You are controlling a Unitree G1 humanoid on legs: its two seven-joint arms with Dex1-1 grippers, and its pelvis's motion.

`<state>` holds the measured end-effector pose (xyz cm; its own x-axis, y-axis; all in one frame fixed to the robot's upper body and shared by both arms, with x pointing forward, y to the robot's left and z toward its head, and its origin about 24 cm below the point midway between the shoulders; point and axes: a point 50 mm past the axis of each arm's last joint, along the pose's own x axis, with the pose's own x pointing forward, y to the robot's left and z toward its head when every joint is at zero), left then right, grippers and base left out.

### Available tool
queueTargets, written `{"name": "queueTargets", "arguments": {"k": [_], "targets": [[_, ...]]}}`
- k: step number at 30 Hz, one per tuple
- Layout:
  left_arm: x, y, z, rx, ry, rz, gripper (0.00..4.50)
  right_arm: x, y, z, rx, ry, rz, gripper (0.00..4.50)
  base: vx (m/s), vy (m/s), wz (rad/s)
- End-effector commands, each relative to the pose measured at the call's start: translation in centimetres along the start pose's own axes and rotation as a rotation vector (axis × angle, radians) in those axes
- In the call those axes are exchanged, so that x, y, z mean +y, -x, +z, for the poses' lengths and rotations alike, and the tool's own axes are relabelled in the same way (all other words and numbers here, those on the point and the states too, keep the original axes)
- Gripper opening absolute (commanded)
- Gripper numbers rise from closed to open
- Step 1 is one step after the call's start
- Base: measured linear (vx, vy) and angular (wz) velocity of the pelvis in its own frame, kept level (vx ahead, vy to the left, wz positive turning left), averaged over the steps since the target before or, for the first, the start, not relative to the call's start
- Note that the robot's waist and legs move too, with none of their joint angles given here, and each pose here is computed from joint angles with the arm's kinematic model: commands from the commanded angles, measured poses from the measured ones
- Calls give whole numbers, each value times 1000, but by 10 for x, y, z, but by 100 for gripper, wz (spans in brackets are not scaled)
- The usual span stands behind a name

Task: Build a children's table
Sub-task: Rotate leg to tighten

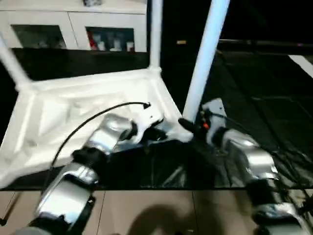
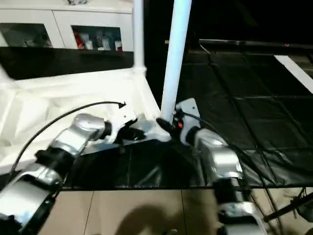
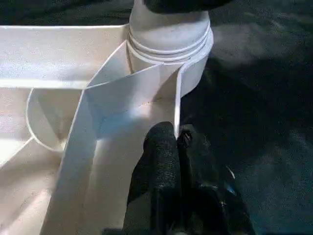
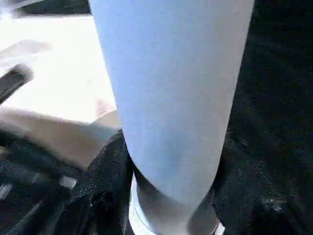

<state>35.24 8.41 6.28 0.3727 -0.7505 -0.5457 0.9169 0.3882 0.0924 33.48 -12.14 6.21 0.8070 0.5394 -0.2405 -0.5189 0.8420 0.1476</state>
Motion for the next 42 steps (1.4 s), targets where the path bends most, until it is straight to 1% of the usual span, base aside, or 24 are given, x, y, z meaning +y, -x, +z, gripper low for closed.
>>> {"name": "queueTargets", "arguments": {"k": [1,2,3,4,6,8,10,11,13,14,19,20,22,23,24,26,27,30,34,36,38,39,40,42], "targets": [[-12,-23,22,-50,-4,23,0,44,-25,-13,63,-48,95,198,0,0,0],[-10,-24,25,-56,6,68,0,52,-32,-10,33,-63,72,198,0,0,0],[-9,-25,25,-57,7,73,0,55,-33,-8,22,-66,82,198,0,0,0],[-9,-25,25,-57,7,73,0,55,-33,-8,21,-66,83,232,0,0,0],[-9,-25,25,-54,2,72,0,58,-34,-6,4,-70,98,266,0,0,0],[-10,-24,22,-44,-10,58,0,61,-33,-4,-9,-82,128,272,0,0,0],[-9,-21,18,-32,-27,43,0,59,-29,-4,-13,-69,154,287,0,0,0],[-8,-18,14,-22,-46,24,0,54,-25,-5,-16,-52,167,312,0,0,0],[-8,-17,12,-18,-56,13,0,51,-22,-5,-17,-44,172,317,0,0,0],[-8,-13,6,-12,-72,-22,0,42,-16,-6,-18,-2,196,342,0,0,0],[-9,-2,-6,12,-104,-120,0,18,5,-8,-10,75,286,372,0,0,0],[-10,1,-8,11,-123,-153,0,13,11,-6,-9,93,320,400,0,0,0],[-11,3,-8,4,-150,-182,0,9,15,-5,-6,107,346,405,0,0,0],[-14,8,-11,11,-213,-254,0,2,26,-3,15,142,425,411,0,0,0],[-14,8,-11,11,-213,-254,0,2,26,-3,15,142,425,426,0,0,0],[-16,13,-13,22,-230,-322,0,-5,39,-2,59,186,530,440,0,0,0],[-16,13,-14,22,-230,-324,0,-5,39,-3,61,188,535,440,0,0,0],[-19,21,-17,33,-258,-417,0,-10,55,0,103,219,705,440,0,0,0],[-22,25,-20,56,-289,-479,0,-11,61,2,95,261,796,440,0,0,0],[-24,28,-22,70,-314,-524,0,-12,65,0,134,284,864,415,0,0,0],[-25,30,-22,75,-323,-541,0,-13,66,0,149,288,891,415,0,0,0],[-27,33,-22,83,-342,-576,0,-14,67,0,181,289,934,401,0,0,0],[-27,33,-22,83,-342,-576,0,-14,67,0,181,289,934,401,0,0,0],[-30,38,-25,104,-366,-622,0,-15,68,0,210,291,971,378,0,0,0]]}}
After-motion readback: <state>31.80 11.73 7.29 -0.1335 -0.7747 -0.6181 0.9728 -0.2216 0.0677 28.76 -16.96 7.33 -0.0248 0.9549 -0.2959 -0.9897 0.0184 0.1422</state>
